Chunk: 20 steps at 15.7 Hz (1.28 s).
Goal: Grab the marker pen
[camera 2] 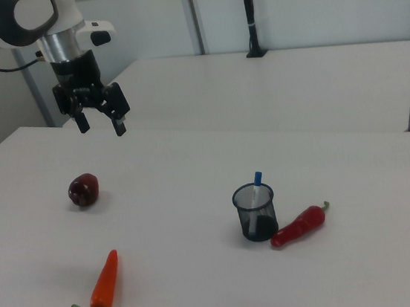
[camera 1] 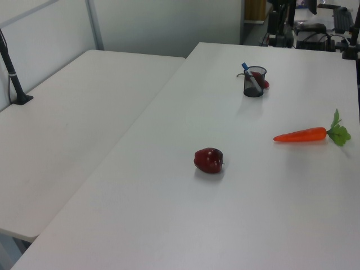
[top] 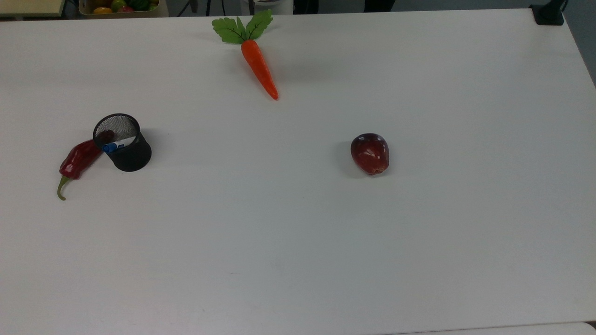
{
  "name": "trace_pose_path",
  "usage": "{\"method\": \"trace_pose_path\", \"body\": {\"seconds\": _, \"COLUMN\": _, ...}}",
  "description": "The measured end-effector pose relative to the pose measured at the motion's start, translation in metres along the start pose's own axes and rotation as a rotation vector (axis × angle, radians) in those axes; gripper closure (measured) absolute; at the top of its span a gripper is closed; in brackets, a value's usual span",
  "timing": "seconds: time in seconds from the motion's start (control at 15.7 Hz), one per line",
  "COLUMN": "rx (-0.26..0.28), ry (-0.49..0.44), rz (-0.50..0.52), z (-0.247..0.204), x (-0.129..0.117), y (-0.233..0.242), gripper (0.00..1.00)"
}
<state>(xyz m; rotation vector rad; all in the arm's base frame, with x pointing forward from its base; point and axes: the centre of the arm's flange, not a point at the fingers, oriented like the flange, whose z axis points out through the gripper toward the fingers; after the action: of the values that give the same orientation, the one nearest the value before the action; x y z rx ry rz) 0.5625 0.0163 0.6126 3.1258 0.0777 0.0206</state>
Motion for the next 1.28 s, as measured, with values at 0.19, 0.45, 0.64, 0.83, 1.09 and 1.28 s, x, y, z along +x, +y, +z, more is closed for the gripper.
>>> {"method": "trace_pose_path", "body": {"seconds": 0.19, "rx": 0.0, "ry": -0.01, "rz": -0.002, "z": 0.002, "x": -0.001, "y": -0.001, "gripper": 0.0}}
{"method": "trace_pose_path", "body": {"seconds": 0.45, "rx": 0.0, "ry": -0.017, "rz": -0.002, "z": 0.002, "x": -0.001, "y": -0.001, "gripper": 0.0}}
{"method": "trace_pose_path", "body": {"seconds": 0.64, "rx": 0.001, "ry": -0.039, "rz": -0.002, "z": 0.004, "x": -0.004, "y": -0.001, "gripper": 0.0}}
{"method": "trace_pose_path", "body": {"seconds": 0.83, "rx": 0.0, "ry": -0.043, "rz": 0.008, "z": 0.004, "x": -0.005, "y": 0.004, "gripper": 0.0}}
{"method": "trace_pose_path", "body": {"seconds": 1.09, "rx": -0.002, "ry": -0.044, "rz": 0.055, "z": 0.005, "x": -0.006, "y": 0.032, "gripper": 0.0}}
{"method": "trace_pose_path", "body": {"seconds": 1.28, "rx": -0.008, "ry": -0.042, "rz": 0.082, "z": 0.008, "x": -0.007, "y": 0.066, "gripper": 0.0}}
